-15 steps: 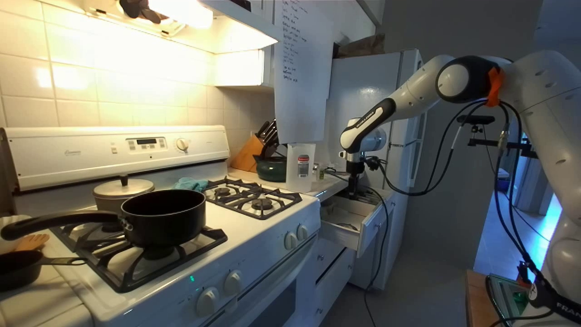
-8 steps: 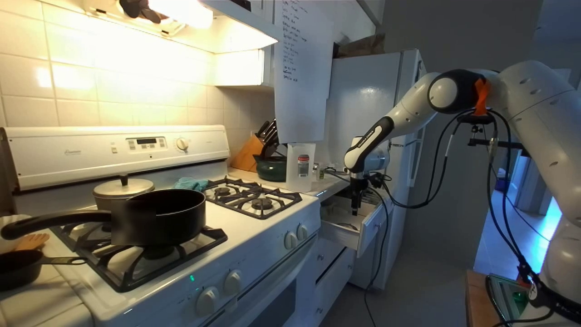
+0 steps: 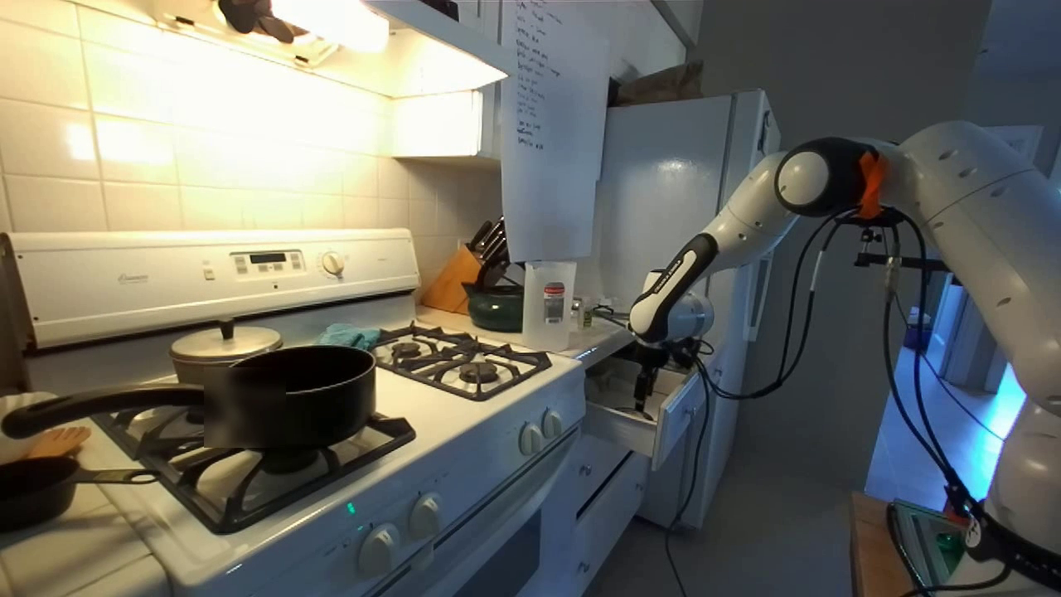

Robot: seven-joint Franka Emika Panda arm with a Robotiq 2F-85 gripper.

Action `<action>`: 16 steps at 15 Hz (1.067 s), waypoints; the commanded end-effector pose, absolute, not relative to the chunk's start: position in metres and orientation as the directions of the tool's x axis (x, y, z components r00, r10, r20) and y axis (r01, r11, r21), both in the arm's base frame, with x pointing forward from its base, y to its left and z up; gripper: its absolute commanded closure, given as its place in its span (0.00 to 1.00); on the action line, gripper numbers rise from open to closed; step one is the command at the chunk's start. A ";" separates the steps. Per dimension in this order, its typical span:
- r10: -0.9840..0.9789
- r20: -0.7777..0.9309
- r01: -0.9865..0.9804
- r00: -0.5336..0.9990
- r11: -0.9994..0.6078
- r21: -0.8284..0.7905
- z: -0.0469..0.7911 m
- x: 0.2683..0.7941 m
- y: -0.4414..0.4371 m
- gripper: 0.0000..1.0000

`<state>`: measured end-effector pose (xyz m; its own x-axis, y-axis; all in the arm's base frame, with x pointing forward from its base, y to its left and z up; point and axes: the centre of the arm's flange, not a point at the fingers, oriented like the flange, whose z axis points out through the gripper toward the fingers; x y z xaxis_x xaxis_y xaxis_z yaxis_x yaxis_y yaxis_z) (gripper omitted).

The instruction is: Remove the blue masking tape from the open drawer and put it on the stovetop.

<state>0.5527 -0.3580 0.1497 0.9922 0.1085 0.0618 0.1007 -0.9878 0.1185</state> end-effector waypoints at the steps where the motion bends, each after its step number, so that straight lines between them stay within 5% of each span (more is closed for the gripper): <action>1: 0.061 0.117 0.043 0.991 -0.988 0.149 0.138 0.547 -0.352 0.00; 6: 0.009 0.161 -0.017 0.987 -0.987 0.160 0.128 0.548 -0.356 0.07; 8: 0.002 0.164 -0.023 0.986 -0.988 0.152 0.124 0.550 -0.356 0.30; 16: 0.013 0.174 -0.010 0.985 -0.992 0.129 0.121 0.552 -0.348 0.86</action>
<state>0.5540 -0.3478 0.1232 0.9878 0.0134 0.1555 -0.0070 -0.9915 0.1295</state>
